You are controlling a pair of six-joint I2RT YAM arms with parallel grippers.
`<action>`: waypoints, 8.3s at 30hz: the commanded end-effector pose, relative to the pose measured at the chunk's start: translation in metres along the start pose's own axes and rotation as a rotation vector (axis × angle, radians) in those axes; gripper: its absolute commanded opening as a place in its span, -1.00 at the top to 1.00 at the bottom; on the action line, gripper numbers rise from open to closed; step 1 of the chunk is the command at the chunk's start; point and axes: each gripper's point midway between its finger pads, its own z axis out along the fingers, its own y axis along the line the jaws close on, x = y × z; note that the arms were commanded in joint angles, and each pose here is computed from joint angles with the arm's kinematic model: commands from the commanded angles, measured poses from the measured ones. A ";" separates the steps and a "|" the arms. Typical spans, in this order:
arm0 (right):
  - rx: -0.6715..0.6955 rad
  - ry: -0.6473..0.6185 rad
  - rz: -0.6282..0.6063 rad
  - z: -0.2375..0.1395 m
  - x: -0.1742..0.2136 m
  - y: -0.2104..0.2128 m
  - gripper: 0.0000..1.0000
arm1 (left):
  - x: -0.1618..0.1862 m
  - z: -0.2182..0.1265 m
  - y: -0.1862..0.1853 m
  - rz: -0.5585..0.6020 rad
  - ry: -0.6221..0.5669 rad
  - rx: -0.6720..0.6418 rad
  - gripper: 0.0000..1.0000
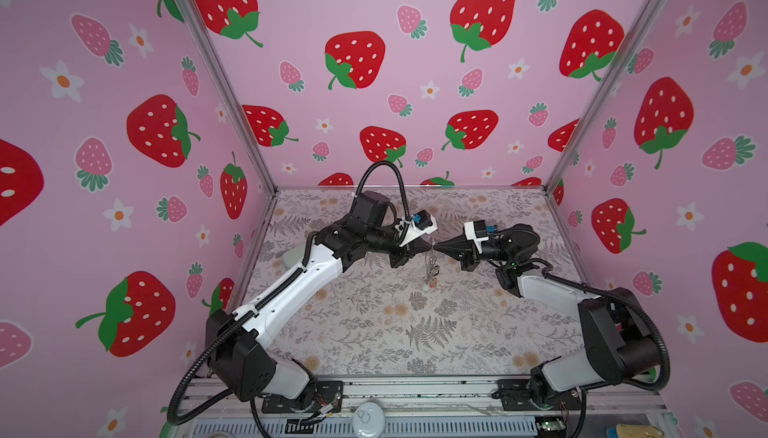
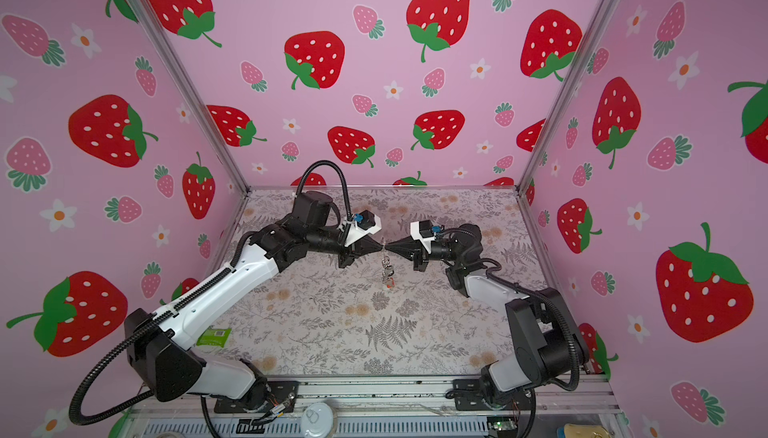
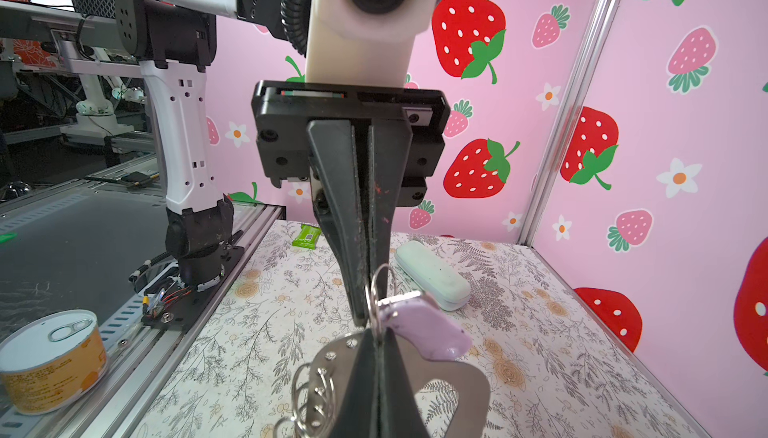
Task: Put the keys on the keyring
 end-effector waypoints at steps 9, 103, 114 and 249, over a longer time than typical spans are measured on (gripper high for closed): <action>0.023 -0.019 -0.033 0.001 -0.011 -0.008 1.00 | -0.021 -0.001 -0.002 0.068 -0.027 -0.004 0.68; 0.037 0.175 -0.452 -0.010 0.005 0.031 0.97 | -0.019 -0.014 -0.034 0.309 0.258 0.042 1.00; 0.207 0.181 -0.505 -0.015 0.005 0.008 1.00 | -0.046 -0.017 -0.024 0.264 0.068 -0.033 1.00; 0.032 0.023 -0.301 -0.028 -0.069 0.008 0.65 | -0.092 -0.012 -0.010 0.207 -0.473 0.004 1.00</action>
